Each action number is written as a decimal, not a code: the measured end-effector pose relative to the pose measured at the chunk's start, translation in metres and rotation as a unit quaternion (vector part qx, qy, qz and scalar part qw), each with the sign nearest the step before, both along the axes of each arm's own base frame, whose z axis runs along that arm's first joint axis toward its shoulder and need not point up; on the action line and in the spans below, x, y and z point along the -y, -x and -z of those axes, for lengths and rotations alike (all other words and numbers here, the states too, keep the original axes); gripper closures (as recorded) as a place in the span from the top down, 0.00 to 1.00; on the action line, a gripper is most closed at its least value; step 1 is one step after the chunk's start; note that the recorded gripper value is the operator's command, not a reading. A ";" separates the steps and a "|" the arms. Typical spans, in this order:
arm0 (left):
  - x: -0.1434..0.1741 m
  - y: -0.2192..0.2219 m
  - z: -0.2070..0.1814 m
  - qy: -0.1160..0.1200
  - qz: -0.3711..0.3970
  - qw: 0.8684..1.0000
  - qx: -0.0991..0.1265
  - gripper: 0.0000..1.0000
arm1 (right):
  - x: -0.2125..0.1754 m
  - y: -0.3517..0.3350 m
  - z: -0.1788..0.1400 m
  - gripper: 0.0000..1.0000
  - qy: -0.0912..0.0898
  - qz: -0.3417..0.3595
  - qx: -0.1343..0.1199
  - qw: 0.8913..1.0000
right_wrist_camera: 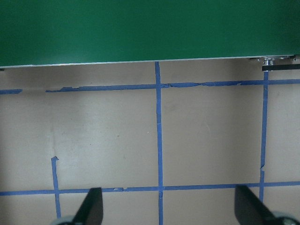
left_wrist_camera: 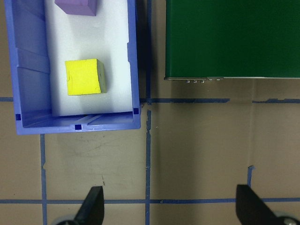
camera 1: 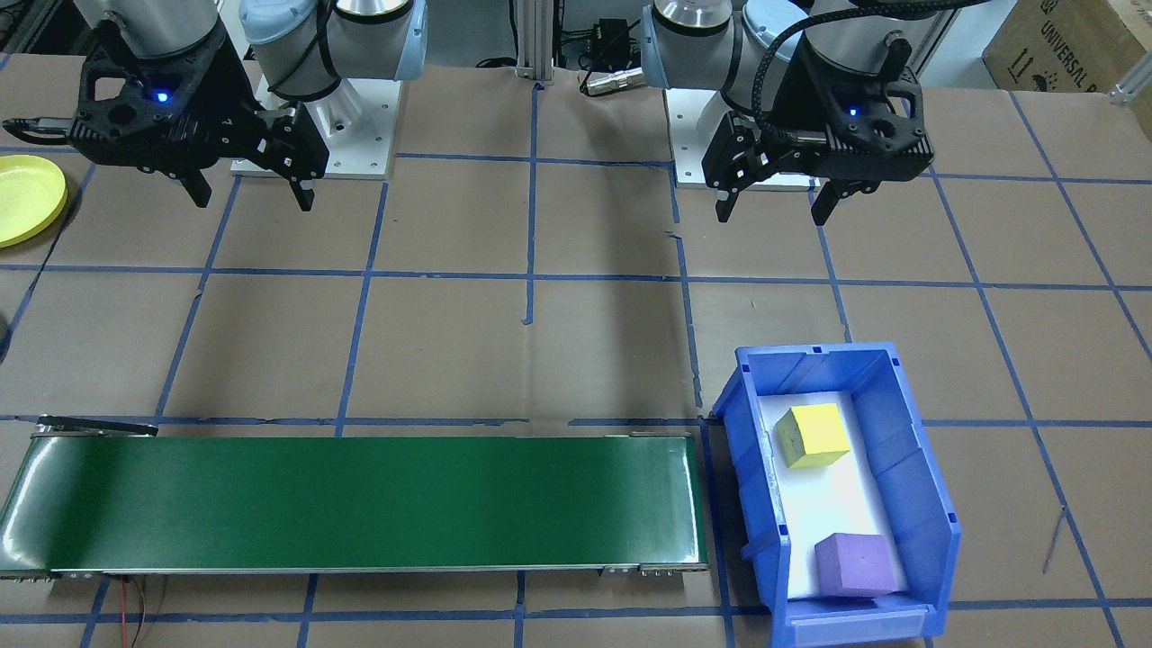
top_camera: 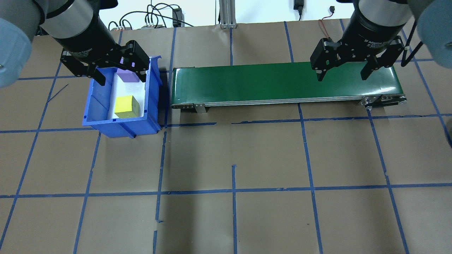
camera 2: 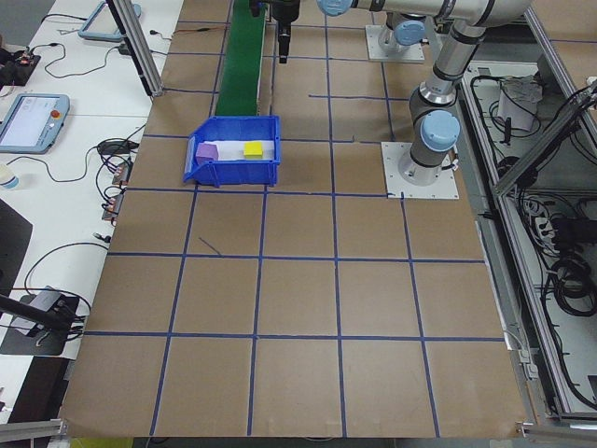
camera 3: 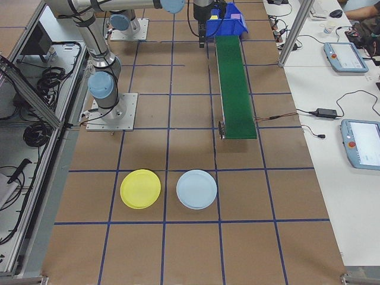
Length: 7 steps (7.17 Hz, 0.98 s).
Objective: Move block left to right into plate
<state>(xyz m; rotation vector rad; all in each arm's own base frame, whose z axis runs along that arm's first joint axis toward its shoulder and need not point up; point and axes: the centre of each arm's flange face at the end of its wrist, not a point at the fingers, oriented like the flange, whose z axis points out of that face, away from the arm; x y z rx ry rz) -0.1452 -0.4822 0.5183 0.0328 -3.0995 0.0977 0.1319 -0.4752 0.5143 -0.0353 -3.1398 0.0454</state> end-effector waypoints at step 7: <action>0.042 -0.038 0.028 0.009 -0.027 1.000 0.003 1.00 | -0.005 -0.001 0.004 1.00 -0.011 0.004 0.001 1.000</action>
